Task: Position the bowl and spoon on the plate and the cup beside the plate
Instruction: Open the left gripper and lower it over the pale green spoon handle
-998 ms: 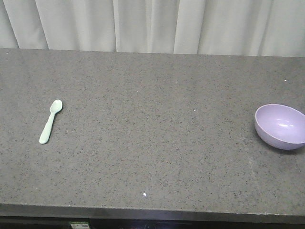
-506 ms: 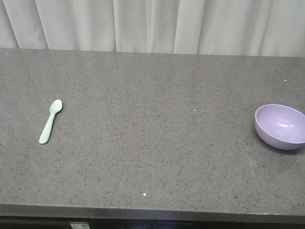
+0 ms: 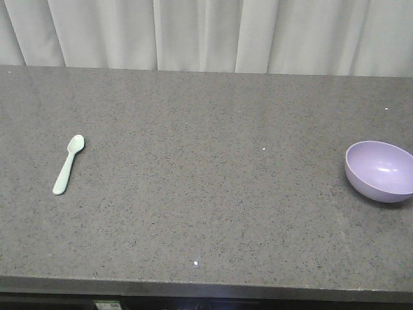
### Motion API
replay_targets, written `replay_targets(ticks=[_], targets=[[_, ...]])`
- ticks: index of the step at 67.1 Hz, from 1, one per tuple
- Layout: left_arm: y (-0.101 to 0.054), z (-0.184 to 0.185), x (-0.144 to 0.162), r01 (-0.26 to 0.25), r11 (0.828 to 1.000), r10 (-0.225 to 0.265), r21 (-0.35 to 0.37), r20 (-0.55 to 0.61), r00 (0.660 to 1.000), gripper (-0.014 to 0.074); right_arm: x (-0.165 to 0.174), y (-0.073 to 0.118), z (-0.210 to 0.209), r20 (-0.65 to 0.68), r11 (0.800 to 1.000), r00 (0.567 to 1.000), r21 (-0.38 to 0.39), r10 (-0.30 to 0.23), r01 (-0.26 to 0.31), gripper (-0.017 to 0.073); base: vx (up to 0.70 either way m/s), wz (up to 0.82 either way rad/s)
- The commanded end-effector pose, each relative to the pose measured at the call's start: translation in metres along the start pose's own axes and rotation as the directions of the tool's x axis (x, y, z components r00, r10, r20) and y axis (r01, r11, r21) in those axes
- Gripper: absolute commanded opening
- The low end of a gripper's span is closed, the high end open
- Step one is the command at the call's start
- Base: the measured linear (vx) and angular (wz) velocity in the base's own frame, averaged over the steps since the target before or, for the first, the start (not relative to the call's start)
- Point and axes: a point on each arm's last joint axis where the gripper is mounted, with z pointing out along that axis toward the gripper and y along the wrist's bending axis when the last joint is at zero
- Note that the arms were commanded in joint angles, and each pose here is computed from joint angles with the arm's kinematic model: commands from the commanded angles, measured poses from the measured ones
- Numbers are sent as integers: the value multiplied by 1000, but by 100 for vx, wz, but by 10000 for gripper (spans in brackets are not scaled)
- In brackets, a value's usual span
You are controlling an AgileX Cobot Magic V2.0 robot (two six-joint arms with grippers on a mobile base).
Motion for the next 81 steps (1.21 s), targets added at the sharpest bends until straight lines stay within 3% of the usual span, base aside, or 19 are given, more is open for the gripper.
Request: replay_targets(ticks=[1, 11, 20, 25, 34, 48, 54, 65, 72, 81], targets=[[-9, 16, -14, -65, 997, 67, 34, -60, 996, 66, -13, -3, 5, 64, 999, 998, 31, -26, 24, 102, 0, 0], [-17, 54, -27, -101, 992, 112, 70, -178, 978, 195, -11, -4, 13, 42, 999, 999, 38, -22, 20, 293, 0, 0], [-17, 80, -32, -90, 994, 102, 65, -228, 968, 340, -16, -7, 13, 101, 998, 995, 64, -24, 18, 479, 0, 0], [-13, 89, -29, -86, 995, 95, 46, -245, 965, 401, -18, -7, 13, 123, 997, 992, 73, -27, 18, 539, 0, 0], [-6, 105, -19, -116, 993, 119, 29, -293, 949, 426, -19, -8, 13, 132, 997, 991, 77, -28, 18, 561, 0, 0], [-8, 156, -26, -154, 984, 175, 85, -397, 901, 426, -19, -8, 13, 132, 997, 991, 75, -18, 8, 561, 0, 0], [-10, 185, -35, -192, 975, 221, 111, -446, 867, 422, -19, -8, 13, 131, 997, 991, 74, -18, 8, 561, 0, 0], [8, 230, -29, -318, 946, 294, 69, -598, 746, 418, -19, -7, 13, 126, 997, 992, 73, -19, 10, 561, 0, 0], [24, 251, -16, -362, 932, 277, 12, -669, 690, 418, -18, -7, 13, 119, 998, 993, 70, -18, 10, 561, 0, 0], [45, 271, 18, -359, 933, 226, -17, -749, 623, 418, -16, -6, 13, 99, 998, 995, 62, -17, 11, 561, 0, 0]])
